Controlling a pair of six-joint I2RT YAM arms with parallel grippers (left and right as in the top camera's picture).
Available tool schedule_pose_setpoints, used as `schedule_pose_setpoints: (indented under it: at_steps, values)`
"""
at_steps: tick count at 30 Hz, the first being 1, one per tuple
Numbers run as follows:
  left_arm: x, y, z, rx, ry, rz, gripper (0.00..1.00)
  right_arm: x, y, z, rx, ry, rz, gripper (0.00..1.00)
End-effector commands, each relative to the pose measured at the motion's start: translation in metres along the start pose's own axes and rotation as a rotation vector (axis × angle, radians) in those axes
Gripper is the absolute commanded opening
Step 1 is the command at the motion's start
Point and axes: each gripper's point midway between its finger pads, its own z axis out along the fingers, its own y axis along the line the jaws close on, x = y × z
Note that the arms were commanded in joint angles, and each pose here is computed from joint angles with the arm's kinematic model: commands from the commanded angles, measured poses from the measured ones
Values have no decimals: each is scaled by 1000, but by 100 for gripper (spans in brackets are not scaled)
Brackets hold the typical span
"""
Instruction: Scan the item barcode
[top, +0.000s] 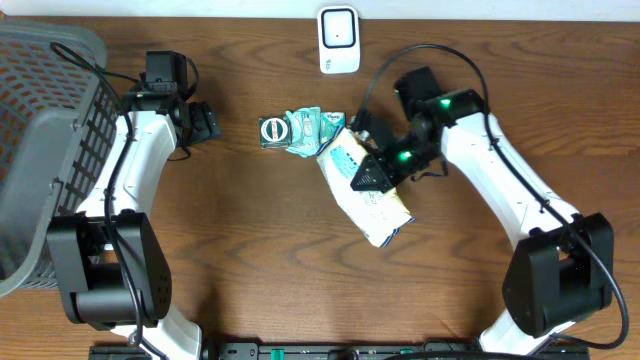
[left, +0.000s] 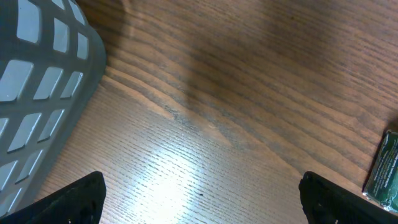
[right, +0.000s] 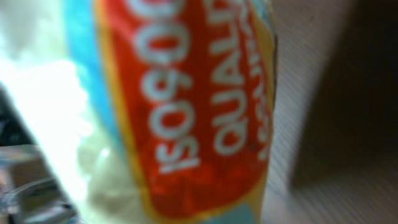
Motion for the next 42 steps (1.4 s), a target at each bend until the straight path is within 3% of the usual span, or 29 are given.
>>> schedule_pose_setpoints:
  at_steps: [1,5,9,12,14,19,22,32,38,42]
  values:
    - [2,1,1,-7,4,18,98,5,11,1,-223,-82,21,1]
    - [2,1,1,-7,4,18,97,18,-22,3,-225,-139,103,2]
    - [2,1,1,-7,4,18,97,31,-58,-2,-164,-180,192,8]
    - [2,1,1,-7,4,18,98,53,-97,-8,-8,-138,315,11]
    - [2,1,1,-7,4,18,98,66,-121,-15,102,-115,424,24]
    - [2,1,1,-7,4,18,98,69,-145,-36,230,-115,521,26]
    - [2,1,1,-7,4,18,98,70,-156,-55,353,-83,556,33]
    - [2,1,1,-7,4,18,98,66,-142,-132,660,-8,720,55]
    - [2,1,1,-7,4,18,97,57,-120,-128,660,24,689,84]
    - [2,1,1,-7,4,18,98,52,-106,-115,643,52,648,89]
